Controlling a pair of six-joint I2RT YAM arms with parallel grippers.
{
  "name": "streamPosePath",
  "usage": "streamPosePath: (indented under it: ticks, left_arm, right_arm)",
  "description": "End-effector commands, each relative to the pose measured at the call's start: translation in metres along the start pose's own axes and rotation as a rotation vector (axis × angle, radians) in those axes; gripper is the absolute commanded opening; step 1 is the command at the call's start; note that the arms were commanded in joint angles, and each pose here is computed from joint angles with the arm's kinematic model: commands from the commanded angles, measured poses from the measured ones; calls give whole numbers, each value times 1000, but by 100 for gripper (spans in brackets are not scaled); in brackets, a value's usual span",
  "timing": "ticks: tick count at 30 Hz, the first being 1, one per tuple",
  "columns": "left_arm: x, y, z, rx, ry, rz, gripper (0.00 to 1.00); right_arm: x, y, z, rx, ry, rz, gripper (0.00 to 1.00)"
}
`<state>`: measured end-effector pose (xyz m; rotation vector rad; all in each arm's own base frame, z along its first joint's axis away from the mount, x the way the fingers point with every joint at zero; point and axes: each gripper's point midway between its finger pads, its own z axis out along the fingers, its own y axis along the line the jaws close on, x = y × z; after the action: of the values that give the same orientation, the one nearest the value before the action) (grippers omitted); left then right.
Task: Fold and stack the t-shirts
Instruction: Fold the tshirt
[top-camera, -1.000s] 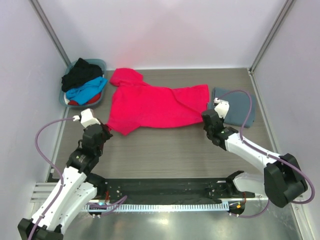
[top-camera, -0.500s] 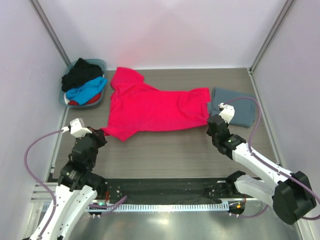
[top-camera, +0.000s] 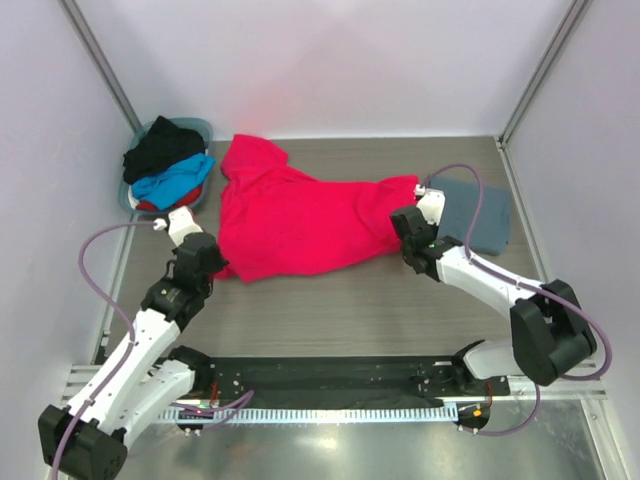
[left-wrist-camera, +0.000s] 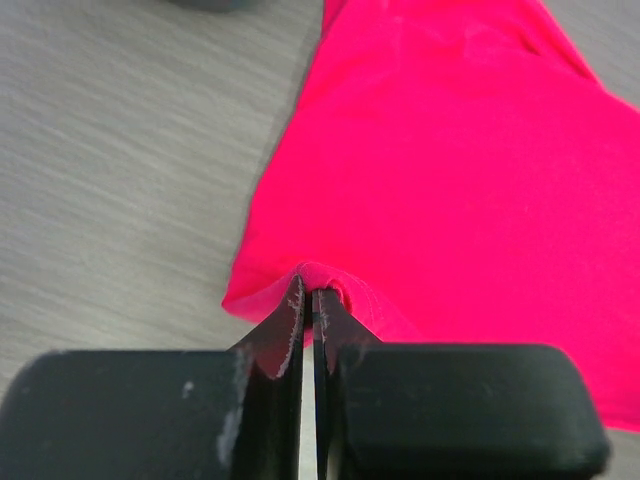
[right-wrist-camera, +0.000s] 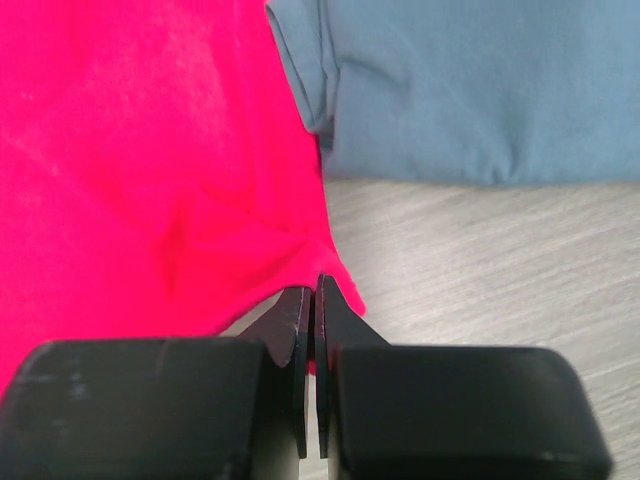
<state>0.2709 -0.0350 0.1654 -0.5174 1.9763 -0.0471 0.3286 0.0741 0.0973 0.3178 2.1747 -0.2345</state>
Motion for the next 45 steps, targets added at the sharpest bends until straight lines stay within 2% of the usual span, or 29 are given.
streamPosePath:
  ticks: [1, 11, 18, 29, 45]
  left_arm:
    - [-45, -16, 6, -13, -125, -40, 2]
    - [-49, -28, 57, -136, -77, 7, 0]
    - [-64, -21, 84, -176, -67, -65, 0]
    - [-84, -42, 105, -109, -95, -117, 0]
    - [-104, -50, 131, -160, -116, -128, 0]
  right_arm:
    - [-30, 4, 8, 62, -45, -17, 1]
    - [-47, 8, 35, 100, -9, -22, 1]
    - [-37, 10, 58, 96, 53, -2, 1]
    - [-30, 20, 87, 101, 93, 12, 1]
    - [-41, 32, 99, 76, 82, 45, 1]
